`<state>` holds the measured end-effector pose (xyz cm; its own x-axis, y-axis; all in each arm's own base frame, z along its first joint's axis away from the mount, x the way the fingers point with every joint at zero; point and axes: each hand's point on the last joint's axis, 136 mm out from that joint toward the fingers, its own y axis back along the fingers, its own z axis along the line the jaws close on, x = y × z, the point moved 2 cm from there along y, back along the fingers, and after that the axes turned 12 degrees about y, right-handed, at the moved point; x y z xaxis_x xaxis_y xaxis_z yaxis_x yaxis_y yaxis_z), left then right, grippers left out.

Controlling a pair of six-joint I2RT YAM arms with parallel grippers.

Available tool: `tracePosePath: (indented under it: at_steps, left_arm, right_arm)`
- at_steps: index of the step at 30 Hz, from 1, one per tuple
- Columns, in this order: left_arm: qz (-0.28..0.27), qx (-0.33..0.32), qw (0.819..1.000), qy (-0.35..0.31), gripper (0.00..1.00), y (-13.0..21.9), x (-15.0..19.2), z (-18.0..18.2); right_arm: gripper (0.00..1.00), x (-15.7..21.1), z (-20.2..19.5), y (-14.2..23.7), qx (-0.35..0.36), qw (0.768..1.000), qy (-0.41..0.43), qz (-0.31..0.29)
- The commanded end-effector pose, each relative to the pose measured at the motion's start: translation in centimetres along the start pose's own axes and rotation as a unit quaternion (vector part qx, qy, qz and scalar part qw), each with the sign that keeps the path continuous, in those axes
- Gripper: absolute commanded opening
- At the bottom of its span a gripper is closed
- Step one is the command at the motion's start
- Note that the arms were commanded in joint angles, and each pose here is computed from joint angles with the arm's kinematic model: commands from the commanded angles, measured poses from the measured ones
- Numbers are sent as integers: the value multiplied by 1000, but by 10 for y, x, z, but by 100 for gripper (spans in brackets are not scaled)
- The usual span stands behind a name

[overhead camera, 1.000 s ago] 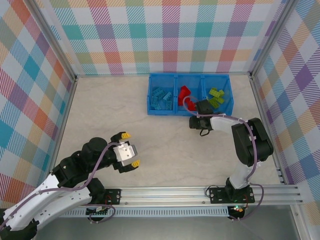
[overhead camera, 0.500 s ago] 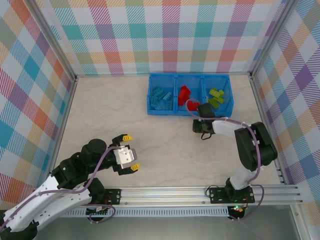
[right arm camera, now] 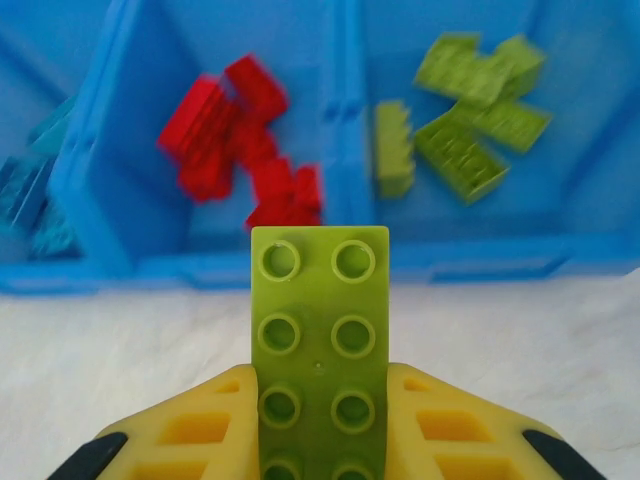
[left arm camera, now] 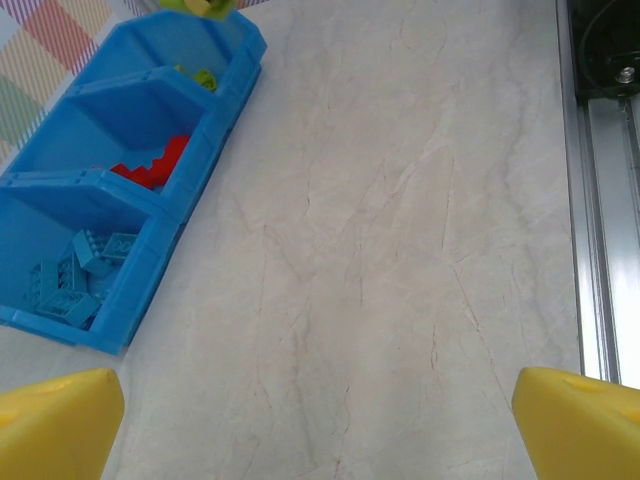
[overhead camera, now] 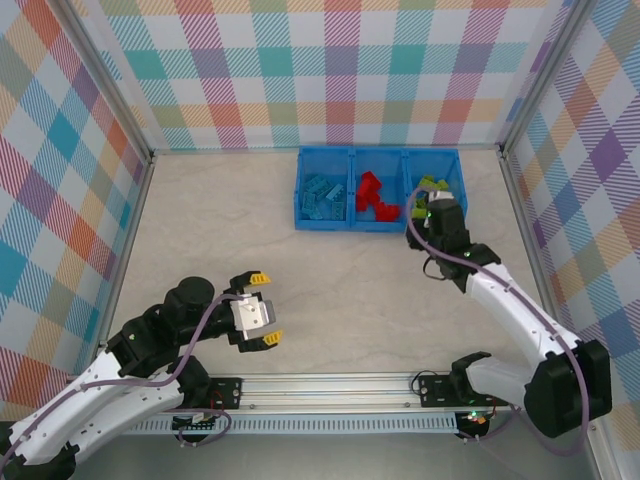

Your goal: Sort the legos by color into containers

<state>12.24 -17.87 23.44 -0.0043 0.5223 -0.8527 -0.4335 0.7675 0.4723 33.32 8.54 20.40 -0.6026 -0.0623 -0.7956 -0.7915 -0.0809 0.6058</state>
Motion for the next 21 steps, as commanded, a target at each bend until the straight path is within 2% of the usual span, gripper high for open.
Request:
tracePosePath:
  at_steps: [1,10,12,14,16,21]
  left_arm:
    - [-12,4,1000,5,100,-2,-3,0]
    - [-18,-8,1000,14,100,-1,-2,5]
    - [-17,-10,1000,17,100,-1,-2,6]
    - [-14,-15,1000,20,100,-2,0,8]
    - [-11,-23,999,23,100,-2,1,11]
    - [10,-59,997,58,100,-5,4,25]
  right_arm:
    - [23,-36,-29,-18,43,999,3,-15]
    - [25,-95,-68,-117,42,998,-45,14]
    - [31,-106,-68,-135,22,998,-58,24]
    - [45,-112,-63,-151,4,997,-64,44]
    - [53,-115,-62,-161,2,995,-75,61]
    - [56,-122,-60,-149,-5,995,-86,55]
